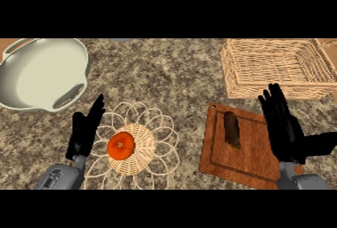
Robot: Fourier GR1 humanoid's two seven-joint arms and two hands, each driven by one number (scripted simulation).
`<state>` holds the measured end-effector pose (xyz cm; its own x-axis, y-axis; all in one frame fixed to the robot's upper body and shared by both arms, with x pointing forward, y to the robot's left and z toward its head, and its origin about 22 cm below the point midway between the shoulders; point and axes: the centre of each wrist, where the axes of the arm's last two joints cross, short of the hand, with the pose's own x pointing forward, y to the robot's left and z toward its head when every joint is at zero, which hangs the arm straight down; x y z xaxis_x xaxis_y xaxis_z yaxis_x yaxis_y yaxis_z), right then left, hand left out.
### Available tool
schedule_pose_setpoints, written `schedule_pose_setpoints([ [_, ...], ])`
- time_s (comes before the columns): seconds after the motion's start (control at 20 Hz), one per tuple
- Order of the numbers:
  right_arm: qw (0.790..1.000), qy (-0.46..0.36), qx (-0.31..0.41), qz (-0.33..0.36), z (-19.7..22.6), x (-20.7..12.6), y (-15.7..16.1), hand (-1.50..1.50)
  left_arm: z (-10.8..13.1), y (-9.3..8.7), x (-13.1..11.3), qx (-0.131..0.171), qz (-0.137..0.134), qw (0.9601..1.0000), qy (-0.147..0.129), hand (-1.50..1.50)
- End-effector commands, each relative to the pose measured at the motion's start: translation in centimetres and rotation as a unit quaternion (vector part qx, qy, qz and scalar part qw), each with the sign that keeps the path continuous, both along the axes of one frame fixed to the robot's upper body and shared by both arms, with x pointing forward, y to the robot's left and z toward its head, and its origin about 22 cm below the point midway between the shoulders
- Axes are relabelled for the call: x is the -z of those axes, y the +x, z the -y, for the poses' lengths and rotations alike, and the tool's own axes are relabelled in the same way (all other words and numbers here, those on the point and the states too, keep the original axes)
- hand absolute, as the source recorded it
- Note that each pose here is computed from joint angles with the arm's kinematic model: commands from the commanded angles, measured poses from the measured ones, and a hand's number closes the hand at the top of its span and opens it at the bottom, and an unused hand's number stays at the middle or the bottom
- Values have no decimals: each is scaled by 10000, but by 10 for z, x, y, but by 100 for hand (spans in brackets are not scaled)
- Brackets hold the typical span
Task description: Pick the sweet potato from the cutting board and place it in the basket
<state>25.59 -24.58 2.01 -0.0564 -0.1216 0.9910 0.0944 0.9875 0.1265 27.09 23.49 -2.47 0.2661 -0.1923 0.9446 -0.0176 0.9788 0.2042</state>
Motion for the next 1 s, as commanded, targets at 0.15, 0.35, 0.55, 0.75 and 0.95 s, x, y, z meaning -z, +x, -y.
schedule_pose_setpoints([
  [0.15,9746,-1541,-1589,352,-42,-51,54,150,-19,-15,23,-74,-767,9969,-182,0],
  [0.35,8918,-2844,-3511,244,-81,-34,45,150,-20,-30,35,178,-1217,9922,-189,0],
  [0.55,8504,-3735,-3690,343,-147,9,21,-150,-28,-35,32,-15,-1298,9910,-327,0],
  [0.75,8144,-4874,-3148,108,-181,2,32,-150,-41,-42,28,-139,-1407,9894,-339,0],
  [0.95,7120,-6663,-2194,301,-171,-30,62,-150,-47,-53,38,-220,-1490,9883,-247,0],
])
